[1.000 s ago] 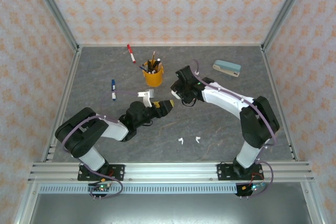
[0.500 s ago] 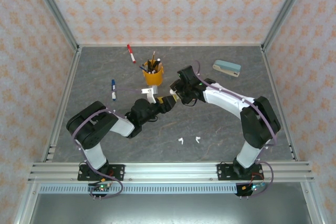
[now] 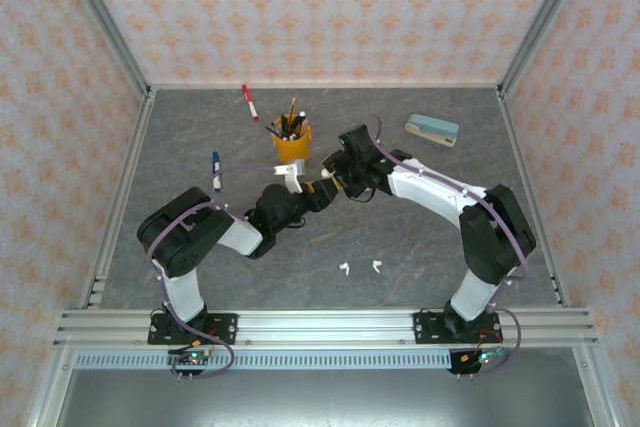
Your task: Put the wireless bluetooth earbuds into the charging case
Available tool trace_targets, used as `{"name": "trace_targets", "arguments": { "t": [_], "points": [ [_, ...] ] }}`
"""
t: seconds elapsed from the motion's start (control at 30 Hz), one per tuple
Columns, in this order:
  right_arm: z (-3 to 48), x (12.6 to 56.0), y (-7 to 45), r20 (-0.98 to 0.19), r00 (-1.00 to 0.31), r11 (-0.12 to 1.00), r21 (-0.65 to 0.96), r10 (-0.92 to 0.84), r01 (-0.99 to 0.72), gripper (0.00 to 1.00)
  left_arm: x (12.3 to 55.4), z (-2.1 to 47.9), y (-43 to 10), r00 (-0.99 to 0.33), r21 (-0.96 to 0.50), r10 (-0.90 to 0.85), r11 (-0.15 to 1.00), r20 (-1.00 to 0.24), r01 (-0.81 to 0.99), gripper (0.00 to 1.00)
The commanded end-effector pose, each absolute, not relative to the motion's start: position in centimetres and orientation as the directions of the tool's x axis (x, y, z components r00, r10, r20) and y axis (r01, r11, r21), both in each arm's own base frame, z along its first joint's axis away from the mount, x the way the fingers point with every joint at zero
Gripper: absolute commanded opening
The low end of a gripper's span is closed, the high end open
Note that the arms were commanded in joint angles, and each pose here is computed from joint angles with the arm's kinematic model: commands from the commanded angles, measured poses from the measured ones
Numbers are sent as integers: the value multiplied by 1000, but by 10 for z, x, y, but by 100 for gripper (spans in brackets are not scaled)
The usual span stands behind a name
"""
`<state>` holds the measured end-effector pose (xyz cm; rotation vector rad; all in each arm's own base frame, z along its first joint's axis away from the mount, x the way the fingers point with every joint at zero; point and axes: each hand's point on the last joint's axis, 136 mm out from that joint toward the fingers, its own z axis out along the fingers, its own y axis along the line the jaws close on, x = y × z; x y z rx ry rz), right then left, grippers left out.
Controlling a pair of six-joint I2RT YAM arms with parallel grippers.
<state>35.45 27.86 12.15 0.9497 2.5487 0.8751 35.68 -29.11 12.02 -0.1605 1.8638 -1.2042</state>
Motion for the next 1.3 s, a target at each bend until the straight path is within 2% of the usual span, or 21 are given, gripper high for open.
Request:
{"name": "trace_targets", "arguments": {
  "t": [0.0, 0.2, 0.5, 0.57, 0.67, 0.73, 0.97, 1.13, 1.27],
  "points": [
    [131, 354, 276, -46, -734, 576, 653, 678, 492, 54, 363, 138, -297, -558, -784, -555, 497, -616, 371, 54],
    [129, 352, 276, -42, -736, 578, 650, 676, 493, 54, 365, 140, -301, -560, -786, -555, 492, -615, 375, 43],
    [131, 353, 277, -42, -739, 574, 659, 673, 486, 55, 367, 139, -302, -566, -790, -556, 488, -609, 371, 19],
    [133, 354, 279, -45, -741, 574, 664, 670, 479, 60, 366, 138, -302, -570, -791, -553, 488, -608, 369, 18],
    [146, 360, 279, -70, -746, 575, 685, 662, 446, 77, 365, 137, -303, -576, -788, -544, 491, -610, 371, 15],
    [157, 363, 272, -94, -739, 567, 706, 668, 423, 81, 363, 137, -303, -584, -782, -528, 499, -616, 373, 13],
    [176, 362, 224, -176, -706, 576, 725, 686, 379, 83, 358, 143, -283, -609, -759, -470, 518, -639, 395, 5],
    [172, 351, 199, -275, -722, 656, 686, 635, 316, 82, 350, 155, -268, -640, -726, -375, 508, -671, 464, 1],
    [168, 345, 202, -378, -776, 740, 652, 505, 164, 82, 334, 160, -262, -666, -686, -267, 517, -697, 512, 1]
  ]
}}
